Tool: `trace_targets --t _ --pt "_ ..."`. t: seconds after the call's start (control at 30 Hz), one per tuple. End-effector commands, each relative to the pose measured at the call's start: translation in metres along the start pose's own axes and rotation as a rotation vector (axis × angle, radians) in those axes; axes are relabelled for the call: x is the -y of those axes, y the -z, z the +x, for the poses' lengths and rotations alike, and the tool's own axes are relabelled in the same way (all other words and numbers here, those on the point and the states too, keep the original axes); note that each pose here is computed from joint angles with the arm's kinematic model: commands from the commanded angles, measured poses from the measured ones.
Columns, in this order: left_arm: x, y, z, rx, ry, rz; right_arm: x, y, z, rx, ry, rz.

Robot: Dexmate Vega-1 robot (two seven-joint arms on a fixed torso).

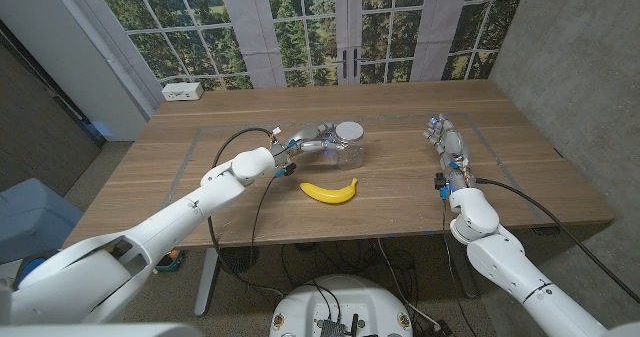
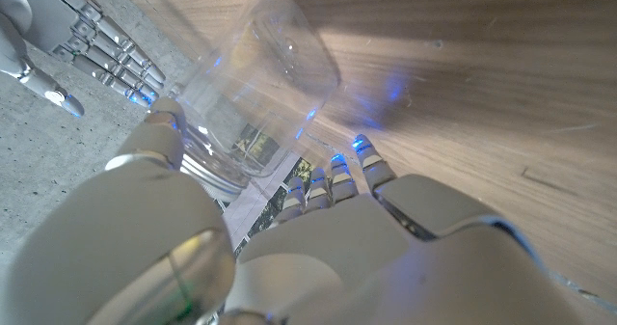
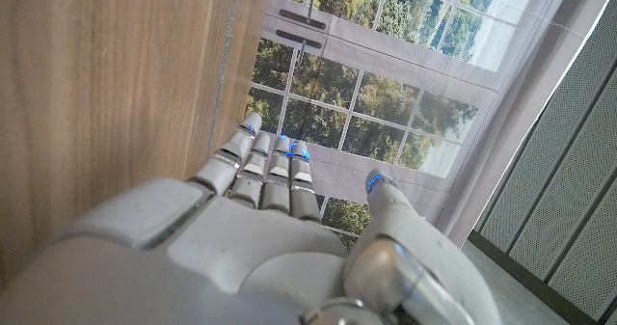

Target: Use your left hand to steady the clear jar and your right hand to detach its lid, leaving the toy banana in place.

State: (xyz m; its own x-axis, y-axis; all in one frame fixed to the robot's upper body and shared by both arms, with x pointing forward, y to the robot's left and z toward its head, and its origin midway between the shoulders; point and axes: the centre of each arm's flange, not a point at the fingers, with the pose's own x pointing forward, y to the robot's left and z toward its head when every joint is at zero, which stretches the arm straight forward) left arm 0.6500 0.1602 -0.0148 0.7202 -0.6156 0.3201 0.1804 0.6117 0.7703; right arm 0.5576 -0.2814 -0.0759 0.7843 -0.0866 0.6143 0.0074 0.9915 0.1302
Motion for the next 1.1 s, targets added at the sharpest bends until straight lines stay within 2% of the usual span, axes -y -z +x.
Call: trace_targets --t 0.03,0.13,0.3,0.43,0.57,0.63,0.9,1.1 --pt "-0.002 -0.005 -0.004 -0.002 -0.105 0.03 0.003 -0.002 -0.003 0.013 0.002 0.003" --pt "0.001 -0.006 -0.002 -0.014 -0.087 0.028 0.003 -0.004 -0.003 0.017 0.0 0.0" --pt "0.003 -0.009 0.0 -0.026 -0.114 0.035 0.004 -0.005 -0.006 0.026 0.005 0.001" --pt "0.005 -0.011 0.006 -0.026 -0.034 0.048 0.005 -0.007 -0.009 0.036 0.011 0.002" --pt "0.007 -0.014 0.015 -0.039 0.093 0.047 0.006 -0.007 -0.012 0.048 0.017 0.007" --pt "0.009 -0.015 0.017 -0.037 0.124 0.041 0.007 -0.008 -0.013 0.054 0.016 0.005" --pt "0.009 -0.017 0.02 -0.006 0.122 0.01 0.009 -0.009 -0.014 0.062 0.019 0.004" --pt "0.006 -0.016 0.018 0.009 0.056 -0.026 0.011 -0.008 -0.015 0.061 0.019 0.006"
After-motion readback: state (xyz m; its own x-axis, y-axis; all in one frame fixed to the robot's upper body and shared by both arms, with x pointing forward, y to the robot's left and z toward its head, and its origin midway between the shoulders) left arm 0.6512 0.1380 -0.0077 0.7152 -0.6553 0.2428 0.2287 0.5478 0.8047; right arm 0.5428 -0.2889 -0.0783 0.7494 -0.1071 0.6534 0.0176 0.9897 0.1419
